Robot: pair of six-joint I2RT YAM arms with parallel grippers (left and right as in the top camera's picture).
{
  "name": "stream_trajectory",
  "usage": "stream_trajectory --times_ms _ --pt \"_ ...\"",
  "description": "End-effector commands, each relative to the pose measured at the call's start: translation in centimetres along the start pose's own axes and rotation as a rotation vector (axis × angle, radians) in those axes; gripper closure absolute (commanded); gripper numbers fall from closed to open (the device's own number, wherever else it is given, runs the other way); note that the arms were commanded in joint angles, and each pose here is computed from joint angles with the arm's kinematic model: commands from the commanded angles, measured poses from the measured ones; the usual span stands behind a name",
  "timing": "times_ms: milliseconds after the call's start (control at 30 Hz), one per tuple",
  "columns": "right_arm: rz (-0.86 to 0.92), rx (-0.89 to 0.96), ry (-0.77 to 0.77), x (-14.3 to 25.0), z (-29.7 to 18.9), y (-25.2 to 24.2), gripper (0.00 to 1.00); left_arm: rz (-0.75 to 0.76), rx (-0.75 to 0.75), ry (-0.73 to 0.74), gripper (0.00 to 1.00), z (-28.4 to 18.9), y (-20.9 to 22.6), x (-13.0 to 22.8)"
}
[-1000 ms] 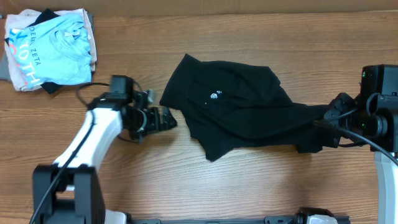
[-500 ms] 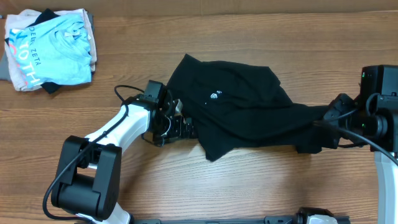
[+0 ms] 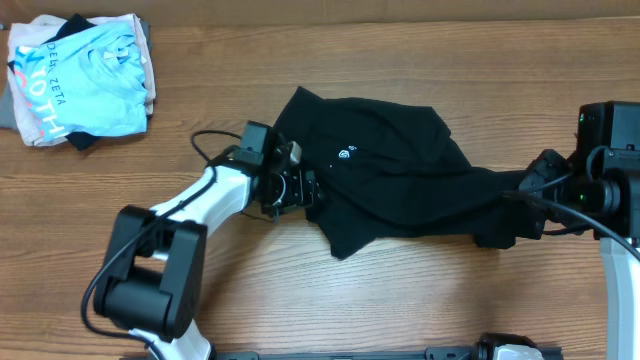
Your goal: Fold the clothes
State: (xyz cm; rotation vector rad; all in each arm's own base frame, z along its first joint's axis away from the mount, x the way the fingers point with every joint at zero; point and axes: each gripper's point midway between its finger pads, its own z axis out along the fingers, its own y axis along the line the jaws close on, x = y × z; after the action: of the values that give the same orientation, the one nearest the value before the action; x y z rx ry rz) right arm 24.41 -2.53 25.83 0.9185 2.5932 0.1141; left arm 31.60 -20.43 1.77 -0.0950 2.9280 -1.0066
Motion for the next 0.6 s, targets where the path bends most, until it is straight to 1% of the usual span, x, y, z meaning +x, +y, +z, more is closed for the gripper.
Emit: stream_trajectory --times_ms 0,67,100,200,233,267,300,367,467,567 --pt "0.0 0.007 -0.008 -0.3 0.1 -0.2 0.91 -0.05 0.018 0.081 0.28 1.4 0.0 1.4" --pt "0.0 0.007 -0.009 -0.3 0.1 -0.2 0.91 -0.057 0.013 0.09 0.37 1.4 0.2 1.6" --pt "0.0 0.007 -0.009 -0.3 0.1 -0.2 0.91 -0.058 0.012 0.091 0.46 1.4 0.2 1.6" --pt "0.0 0.008 -0.007 -0.2 0.1 -0.2 0.91 -0.066 0.008 0.098 0.78 1.3 0.2 1.7" --pt "0.0 0.008 -0.007 -0.2 0.1 -0.2 0.91 -0.072 0.001 0.105 0.84 1.1 0.2 1.7" --pt "0.0 0.008 -0.007 -0.2 0.1 -0.2 0.91 -0.083 -0.013 0.109 0.94 0.7 0.3 1.6" --pt "0.0 0.008 -0.007 -0.2 0.1 -0.2 0.91 -0.094 -0.035 0.111 0.96 0.4 0.5 1.5" --pt "0.0 0.008 -0.007 -0.2 0.1 -0.2 0.91 -0.107 -0.112 0.109 0.96 -0.5 1.2 1.1" --pt "0.0 0.008 -0.007 -0.2 0.1 -0.2 0.91 -0.091 -0.276 0.1 0.96 -2.8 2.2 0.2" --pt "-0.001 0.008 -0.008 -0.2 0.1 -0.2 0.91 -0.088 -0.461 0.076 0.96 -6.3 3.0 -0.9"
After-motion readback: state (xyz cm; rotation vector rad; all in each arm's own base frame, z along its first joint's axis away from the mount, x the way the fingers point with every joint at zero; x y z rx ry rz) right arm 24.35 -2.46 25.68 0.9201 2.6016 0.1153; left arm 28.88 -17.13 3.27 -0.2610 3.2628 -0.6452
